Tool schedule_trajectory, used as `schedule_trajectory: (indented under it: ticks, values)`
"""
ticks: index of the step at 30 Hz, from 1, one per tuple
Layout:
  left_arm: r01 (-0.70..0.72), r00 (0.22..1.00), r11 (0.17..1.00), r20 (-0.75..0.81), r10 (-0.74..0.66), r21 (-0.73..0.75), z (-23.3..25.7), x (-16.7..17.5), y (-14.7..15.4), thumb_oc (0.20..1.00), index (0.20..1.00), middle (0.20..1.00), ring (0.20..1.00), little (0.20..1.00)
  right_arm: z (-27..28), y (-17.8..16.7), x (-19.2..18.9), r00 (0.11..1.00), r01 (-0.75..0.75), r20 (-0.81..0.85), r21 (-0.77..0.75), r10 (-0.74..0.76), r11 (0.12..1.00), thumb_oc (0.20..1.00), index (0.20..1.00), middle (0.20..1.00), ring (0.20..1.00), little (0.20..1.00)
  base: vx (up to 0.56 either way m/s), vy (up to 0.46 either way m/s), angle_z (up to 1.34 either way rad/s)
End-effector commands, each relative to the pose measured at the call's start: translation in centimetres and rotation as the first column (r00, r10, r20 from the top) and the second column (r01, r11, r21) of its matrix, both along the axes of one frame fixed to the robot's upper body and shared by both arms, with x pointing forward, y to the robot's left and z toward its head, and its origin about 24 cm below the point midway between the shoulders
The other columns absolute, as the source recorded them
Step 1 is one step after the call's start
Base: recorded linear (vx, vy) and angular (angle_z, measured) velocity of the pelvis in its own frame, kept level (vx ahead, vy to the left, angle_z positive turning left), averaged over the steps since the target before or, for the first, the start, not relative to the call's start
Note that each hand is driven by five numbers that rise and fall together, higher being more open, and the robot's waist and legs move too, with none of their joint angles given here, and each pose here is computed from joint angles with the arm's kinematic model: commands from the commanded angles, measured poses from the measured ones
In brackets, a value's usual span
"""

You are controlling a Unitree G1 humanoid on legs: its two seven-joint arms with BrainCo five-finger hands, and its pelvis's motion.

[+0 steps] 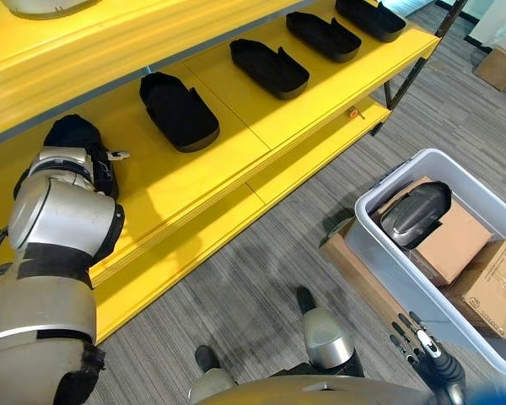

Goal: Move parts from the plastic box to the shelf.

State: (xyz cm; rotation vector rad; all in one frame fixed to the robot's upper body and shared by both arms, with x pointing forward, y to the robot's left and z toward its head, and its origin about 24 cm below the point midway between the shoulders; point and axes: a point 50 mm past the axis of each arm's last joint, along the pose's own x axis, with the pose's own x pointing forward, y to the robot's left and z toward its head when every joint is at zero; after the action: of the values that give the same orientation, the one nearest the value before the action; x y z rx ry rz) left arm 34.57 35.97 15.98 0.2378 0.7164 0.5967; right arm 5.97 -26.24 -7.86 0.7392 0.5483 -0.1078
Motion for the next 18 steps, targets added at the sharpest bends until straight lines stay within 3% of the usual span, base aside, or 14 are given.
schedule_trajectory:
  ticks: [1,18]
  values:
    - [-0.119,0.989,0.993,0.092,0.116,0.023,2.2,-2.5,4.2,1.000,1.000,1.000,1.000,1.000,0.0,0.2,0.1,0.998,0.051,0.047,0.018,-0.051,0.999,1.000,1.000,1.000,1.000,1.000,0.00,0.000,0.00]
    - [-0.140,0.983,0.965,0.087,0.163,-0.222,-2.1,-3.7,4.0,1.000,1.000,1.000,1.000,1.000,-0.2,0.6,0.1,0.999,0.036,0.039,0.071,-0.039,0.997,1.000,1.000,1.000,1.000,1.000,0.01,-0.007,-0.02]
